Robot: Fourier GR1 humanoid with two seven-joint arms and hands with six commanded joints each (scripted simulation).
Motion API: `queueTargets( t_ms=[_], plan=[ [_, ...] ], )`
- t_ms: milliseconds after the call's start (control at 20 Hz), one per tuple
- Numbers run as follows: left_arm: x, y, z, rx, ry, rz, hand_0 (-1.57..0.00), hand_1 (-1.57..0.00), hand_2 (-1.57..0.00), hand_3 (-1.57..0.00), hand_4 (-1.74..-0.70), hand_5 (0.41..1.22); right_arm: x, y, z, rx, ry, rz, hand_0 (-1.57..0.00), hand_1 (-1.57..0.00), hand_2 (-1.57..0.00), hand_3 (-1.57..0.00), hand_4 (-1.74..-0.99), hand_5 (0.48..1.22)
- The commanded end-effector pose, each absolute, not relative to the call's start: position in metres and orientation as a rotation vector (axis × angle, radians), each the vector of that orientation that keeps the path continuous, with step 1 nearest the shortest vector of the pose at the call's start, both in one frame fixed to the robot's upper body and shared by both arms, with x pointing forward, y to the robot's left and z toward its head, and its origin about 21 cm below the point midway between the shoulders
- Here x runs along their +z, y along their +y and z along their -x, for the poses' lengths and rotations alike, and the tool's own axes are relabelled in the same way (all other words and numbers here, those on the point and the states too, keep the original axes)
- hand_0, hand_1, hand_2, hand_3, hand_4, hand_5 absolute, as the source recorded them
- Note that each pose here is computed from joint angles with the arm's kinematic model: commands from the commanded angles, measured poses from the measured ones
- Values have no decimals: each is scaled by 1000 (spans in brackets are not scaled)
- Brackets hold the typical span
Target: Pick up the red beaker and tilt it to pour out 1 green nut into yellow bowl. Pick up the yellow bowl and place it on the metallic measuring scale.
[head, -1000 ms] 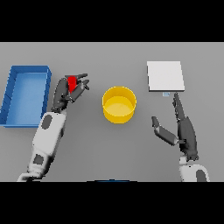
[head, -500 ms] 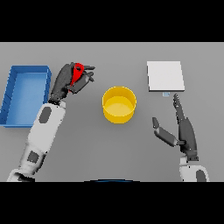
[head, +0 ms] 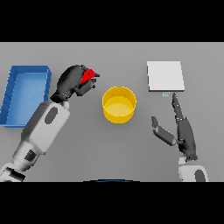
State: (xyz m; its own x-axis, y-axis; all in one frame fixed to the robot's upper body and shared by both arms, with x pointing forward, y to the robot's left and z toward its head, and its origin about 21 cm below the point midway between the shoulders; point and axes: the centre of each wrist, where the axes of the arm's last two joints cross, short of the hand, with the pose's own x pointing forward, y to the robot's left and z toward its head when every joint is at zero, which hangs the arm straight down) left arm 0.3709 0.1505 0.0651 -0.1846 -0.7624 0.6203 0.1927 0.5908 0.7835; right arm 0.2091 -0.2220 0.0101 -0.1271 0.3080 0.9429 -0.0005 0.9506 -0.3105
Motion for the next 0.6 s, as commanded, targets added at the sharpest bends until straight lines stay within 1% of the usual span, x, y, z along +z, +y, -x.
queueTargets(
  t_ms=[0,100,150,250,300,350,450,500,550],
  plan=[
    [68,144,-371,-992,-1516,-551,-1569,-1569,-1569,-1568,-1738,1133,10,-221,-210,260,-1675,234,1,1,1,1,-1254,687],
    [75,135,-373,-1150,-1501,-650,-1570,-1570,-1570,-1569,-1739,1127,13,-224,-207,263,-1687,233,1,1,1,1,-1256,690],
    [78,132,-376,-1222,-1487,-707,-1570,-1570,-1570,-1570,-1740,1145,13,-220,-205,264,-1691,227,1,1,1,1,-1262,694],
    [80,123,-376,-1338,-1465,-778,-1570,-1570,-1570,-1570,-1740,1173,14,-223,-207,269,-1674,232,1,1,1,1,-1270,700],
    [84,125,-376,-1394,-1465,-807,-1570,-1570,-1570,-1570,-1740,1182,12,-219,-204,270,-1676,217,1,1,1,1,-1274,702],
    [87,123,-378,-1442,-1454,-841,-1571,-1571,-1571,-1570,-1740,1190,14,-220,-207,266,-1677,223,1,1,1,1,-1274,704],
    [91,116,-380,-1550,-1424,-897,-1571,-1571,-1571,-1571,-1649,1201,13,-220,-207,259,-1679,224,1,1,1,1,-1284,705],
    [95,113,-382,-1606,-1414,-915,-1571,-1571,-1571,-1571,-1666,1205,11,-221,-207,253,-1673,214,1,1,1,1,-1283,702],
    [98,109,-382,-1678,-1384,-937,-1571,-1571,-1571,-1470,-1677,1208,7,-220,-206,248,-1675,202,1,1,1,1,-1285,697]
  ],
)
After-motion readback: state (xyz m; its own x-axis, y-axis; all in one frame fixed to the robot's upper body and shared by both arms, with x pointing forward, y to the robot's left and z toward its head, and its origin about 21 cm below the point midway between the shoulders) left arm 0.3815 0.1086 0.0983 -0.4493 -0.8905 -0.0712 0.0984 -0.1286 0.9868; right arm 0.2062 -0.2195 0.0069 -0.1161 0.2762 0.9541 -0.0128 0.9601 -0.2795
